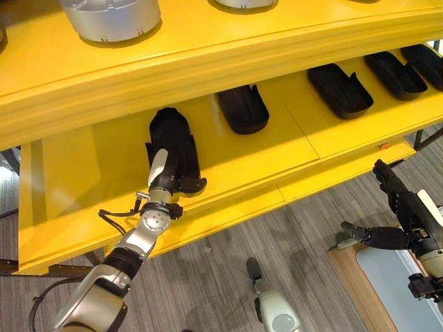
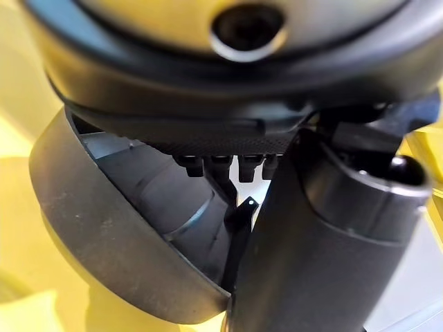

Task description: Move parts from the plastic box to the shelf.

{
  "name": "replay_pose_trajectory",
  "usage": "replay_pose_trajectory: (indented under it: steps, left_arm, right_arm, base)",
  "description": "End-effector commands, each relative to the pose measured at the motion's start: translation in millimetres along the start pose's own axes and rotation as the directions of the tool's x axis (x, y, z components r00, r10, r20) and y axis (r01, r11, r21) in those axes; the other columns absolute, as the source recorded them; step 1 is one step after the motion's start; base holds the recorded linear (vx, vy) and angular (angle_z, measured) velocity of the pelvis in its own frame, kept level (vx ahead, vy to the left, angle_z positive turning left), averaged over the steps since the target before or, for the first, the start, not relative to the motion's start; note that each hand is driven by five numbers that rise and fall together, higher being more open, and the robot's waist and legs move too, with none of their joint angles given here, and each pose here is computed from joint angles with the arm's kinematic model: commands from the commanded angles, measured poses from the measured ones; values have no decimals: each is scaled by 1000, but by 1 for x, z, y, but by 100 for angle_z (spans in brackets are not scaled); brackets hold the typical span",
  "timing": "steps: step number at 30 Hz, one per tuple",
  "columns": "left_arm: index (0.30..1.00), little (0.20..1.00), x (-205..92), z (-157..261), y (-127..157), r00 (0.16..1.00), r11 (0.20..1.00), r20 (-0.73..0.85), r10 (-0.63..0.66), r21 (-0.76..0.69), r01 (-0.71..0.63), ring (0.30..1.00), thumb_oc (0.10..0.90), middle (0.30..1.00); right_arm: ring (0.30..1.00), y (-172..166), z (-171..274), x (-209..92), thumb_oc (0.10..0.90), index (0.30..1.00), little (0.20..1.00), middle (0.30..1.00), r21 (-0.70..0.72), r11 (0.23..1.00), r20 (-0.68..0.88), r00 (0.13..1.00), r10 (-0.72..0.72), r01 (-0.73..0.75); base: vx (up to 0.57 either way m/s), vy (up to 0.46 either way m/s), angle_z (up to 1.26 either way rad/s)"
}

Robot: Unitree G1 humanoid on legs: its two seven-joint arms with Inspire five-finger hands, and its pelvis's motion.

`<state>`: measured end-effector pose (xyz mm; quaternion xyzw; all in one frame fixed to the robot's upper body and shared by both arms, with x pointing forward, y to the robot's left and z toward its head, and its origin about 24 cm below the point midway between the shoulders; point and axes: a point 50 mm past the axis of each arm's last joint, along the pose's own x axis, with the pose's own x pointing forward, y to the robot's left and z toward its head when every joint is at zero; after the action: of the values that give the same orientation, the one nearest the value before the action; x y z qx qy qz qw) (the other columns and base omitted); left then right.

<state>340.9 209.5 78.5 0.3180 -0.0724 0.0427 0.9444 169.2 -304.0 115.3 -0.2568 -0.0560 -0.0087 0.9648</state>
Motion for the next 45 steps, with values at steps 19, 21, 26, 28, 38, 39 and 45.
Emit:
replay_pose_trajectory:
  steps: [19,21,26,28,38,39,45]
  left_arm:
    - [1000,1000,49,32,50,964,954,-11,266,-143,-265,1000,900,1000]
    - [1000,1000,49,31,50,962,949,-23,273,-160,-273,1000,900,1000]
    - [1000,1000,51,35,48,956,936,-36,291,-195,-292,1000,900,1000]
    - [1000,1000,52,36,50,953,933,-38,300,-197,-302,1000,900,1000]
    - [1000,1000,54,33,50,932,872,-114,343,-330,-362,1000,900,1000]
    - [1000,1000,54,33,50,932,871,-114,344,-332,-362,1000,900,1000]
    - [1000,1000,54,34,48,922,837,-143,359,-389,-386,1000,900,1000]
  right_arm:
    - [1000,-9,48,11,900,1000,1000,1000,-67,998,245,969,23,-6]
    - [1000,-8,48,11,900,1000,1000,1000,-66,998,245,969,26,-11]
    - [1000,-7,48,12,900,1000,1000,1000,-68,998,242,970,30,-14]
    - [1000,-6,47,13,900,1000,1000,1000,-65,998,240,970,34,-19]
    - [1000,-3,46,15,900,1000,1000,1000,-67,997,234,971,43,-28]
    - [1000,-3,46,15,900,1000,1000,1000,-68,997,232,972,42,-27]
    - [1000,-2,46,15,900,1000,1000,1000,-70,997,231,972,46,-30]
  base:
    - [-4,0,-2]
    - [0,0,0]
    - [0,0,0]
    - [-4,-11,-7]
    - [0,-2,-3]
    - [0,0,0]
    - [0,0,0]
